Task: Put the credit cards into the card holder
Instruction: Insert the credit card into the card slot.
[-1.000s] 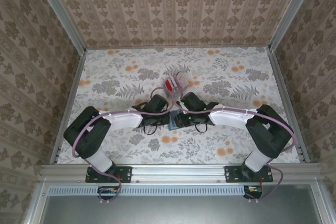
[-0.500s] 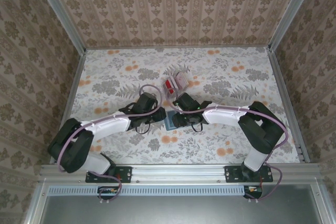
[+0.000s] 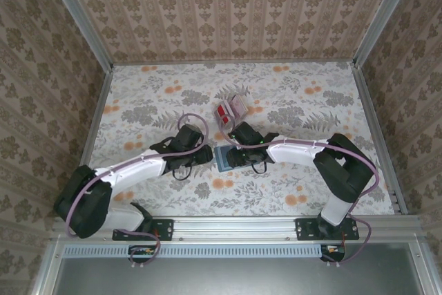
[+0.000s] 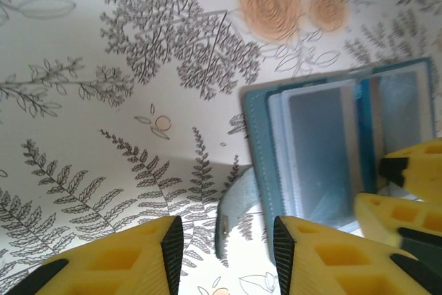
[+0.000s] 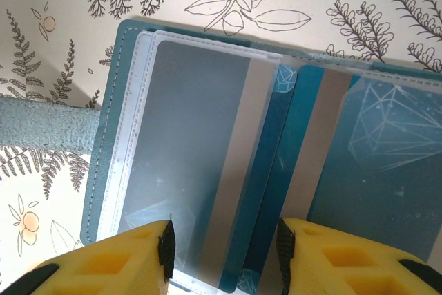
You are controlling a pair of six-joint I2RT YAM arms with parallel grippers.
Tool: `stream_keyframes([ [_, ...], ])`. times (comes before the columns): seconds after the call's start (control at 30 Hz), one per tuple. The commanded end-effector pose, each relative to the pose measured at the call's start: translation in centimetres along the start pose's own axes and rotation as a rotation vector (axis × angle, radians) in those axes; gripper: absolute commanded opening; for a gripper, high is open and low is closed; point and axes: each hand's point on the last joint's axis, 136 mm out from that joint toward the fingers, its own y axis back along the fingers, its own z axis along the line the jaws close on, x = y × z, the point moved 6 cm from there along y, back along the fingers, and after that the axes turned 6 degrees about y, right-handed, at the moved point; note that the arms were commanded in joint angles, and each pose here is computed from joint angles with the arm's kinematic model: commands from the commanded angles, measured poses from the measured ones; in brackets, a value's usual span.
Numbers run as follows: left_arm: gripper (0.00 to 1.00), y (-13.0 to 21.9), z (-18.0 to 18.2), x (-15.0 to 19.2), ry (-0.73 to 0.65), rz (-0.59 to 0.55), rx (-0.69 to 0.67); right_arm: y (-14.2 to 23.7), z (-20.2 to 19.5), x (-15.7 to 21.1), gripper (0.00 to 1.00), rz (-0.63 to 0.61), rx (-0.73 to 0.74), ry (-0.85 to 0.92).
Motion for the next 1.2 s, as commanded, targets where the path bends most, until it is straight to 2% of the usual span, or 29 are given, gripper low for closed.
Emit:
stream_keyframes([
  [0.0, 0.41, -1.1, -0.5, 0.6, 0.011, 0.057, 0.058, 0.3, 0.1, -0.1, 0.45, 0.005, -0.016, -0.006],
  [0.13, 0.35, -2.3, -1.7, 0.3, -0.002, 0.102, 0.095, 0.4, 0.1, -0.1, 0.45, 0.01, -0.014, -0.005],
  [0.17, 0.29, -2.4, -1.8, 0.2, -0.001, 0.102, 0.096, 0.4, 0.1, -0.1, 0.45, 0.011, -0.015, -0.004],
  [0.23, 0.12, -2.4, -1.9, 0.1, -0.001, 0.095, 0.114, 0.7, 0.1, 0.0, 0.45, 0.011, -0.014, -0.004],
  [0.33, 0.04, -1.6, -1.9, -0.2, -0.009, 0.069, 0.109, 1.0, 0.1, -0.3, 0.45, 0.013, -0.008, -0.001],
  [0.47, 0.0, -0.6, -2.2, -0.7, -0.011, 0.038, 0.128, 1.2, 0.5, -0.8, 0.47, 0.017, -0.02, 0.001],
  [0.67, 0.0, 0.2, -2.9, -0.9, 0.004, 0.022, 0.176, 0.6, 1.0, -1.6, 0.56, 0.033, -0.039, -0.026],
  [1.1, 0.0, 0.1, -3.2, -0.9, 0.013, 0.022, 0.193, -1.2, 1.6, -2.2, 0.63, 0.036, -0.074, -0.103],
  [1.13, 0.0, 0.1, -3.1, -0.9, 0.014, 0.023, 0.191, -1.2, 1.6, -2.2, 0.7, 0.034, -0.075, -0.107],
  [1.17, 0.0, 0.1, -3.2, -0.9, 0.013, 0.025, 0.192, -1.2, 1.6, -2.3, 0.72, 0.031, -0.075, -0.107],
])
